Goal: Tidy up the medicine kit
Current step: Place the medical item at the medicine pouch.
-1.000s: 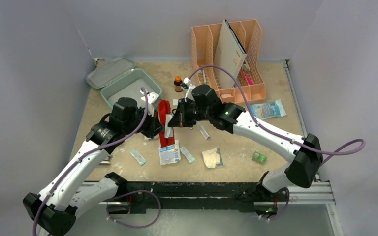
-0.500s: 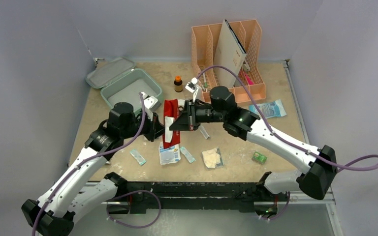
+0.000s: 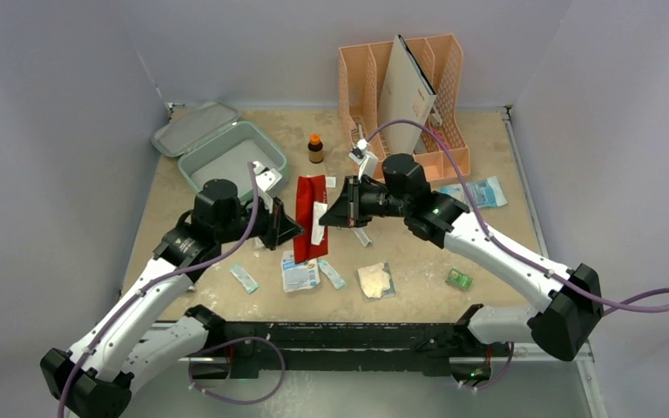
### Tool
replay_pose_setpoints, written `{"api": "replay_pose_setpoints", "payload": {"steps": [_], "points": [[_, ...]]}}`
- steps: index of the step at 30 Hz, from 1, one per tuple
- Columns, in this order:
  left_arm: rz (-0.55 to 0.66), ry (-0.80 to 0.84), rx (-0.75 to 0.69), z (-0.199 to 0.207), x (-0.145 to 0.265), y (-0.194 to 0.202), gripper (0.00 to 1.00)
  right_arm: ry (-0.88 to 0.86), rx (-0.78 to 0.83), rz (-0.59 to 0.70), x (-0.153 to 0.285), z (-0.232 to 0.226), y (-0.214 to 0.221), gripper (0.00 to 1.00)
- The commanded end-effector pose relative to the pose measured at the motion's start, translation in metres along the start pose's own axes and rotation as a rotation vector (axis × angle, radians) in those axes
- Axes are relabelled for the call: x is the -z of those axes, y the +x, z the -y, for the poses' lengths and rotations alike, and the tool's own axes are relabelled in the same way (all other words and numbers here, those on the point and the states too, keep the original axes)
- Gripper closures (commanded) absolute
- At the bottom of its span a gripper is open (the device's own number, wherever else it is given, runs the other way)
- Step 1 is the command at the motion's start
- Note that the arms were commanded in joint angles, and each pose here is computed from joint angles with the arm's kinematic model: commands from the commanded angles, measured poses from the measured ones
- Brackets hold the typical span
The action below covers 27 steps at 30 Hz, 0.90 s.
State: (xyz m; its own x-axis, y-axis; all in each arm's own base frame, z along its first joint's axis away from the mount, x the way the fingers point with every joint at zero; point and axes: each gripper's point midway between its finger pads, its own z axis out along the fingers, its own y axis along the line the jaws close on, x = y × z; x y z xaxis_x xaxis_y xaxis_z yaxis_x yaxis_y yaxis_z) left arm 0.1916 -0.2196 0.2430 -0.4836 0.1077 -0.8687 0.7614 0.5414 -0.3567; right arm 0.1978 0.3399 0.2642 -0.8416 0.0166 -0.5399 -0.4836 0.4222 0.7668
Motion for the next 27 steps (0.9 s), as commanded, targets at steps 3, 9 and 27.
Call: {"api": "replay_pose_setpoints", "payload": {"steps": [3, 9, 27], "points": [[0.016, 0.0, -0.006, -0.001, -0.005, -0.013, 1.0, -0.078, 0.045, 0.045, -0.003, -0.021, -0.018, 1.0], [0.024, 0.015, -0.041, 0.001, -0.004, -0.012, 1.0, -0.24, 0.087, 0.01, 0.012, -0.05, -0.01, 1.0], [0.022, 0.152, -0.012, 0.026, -0.002, -0.013, 1.0, -0.119, 0.227, 0.026, 0.014, -0.022, -0.007, 1.0]]}}
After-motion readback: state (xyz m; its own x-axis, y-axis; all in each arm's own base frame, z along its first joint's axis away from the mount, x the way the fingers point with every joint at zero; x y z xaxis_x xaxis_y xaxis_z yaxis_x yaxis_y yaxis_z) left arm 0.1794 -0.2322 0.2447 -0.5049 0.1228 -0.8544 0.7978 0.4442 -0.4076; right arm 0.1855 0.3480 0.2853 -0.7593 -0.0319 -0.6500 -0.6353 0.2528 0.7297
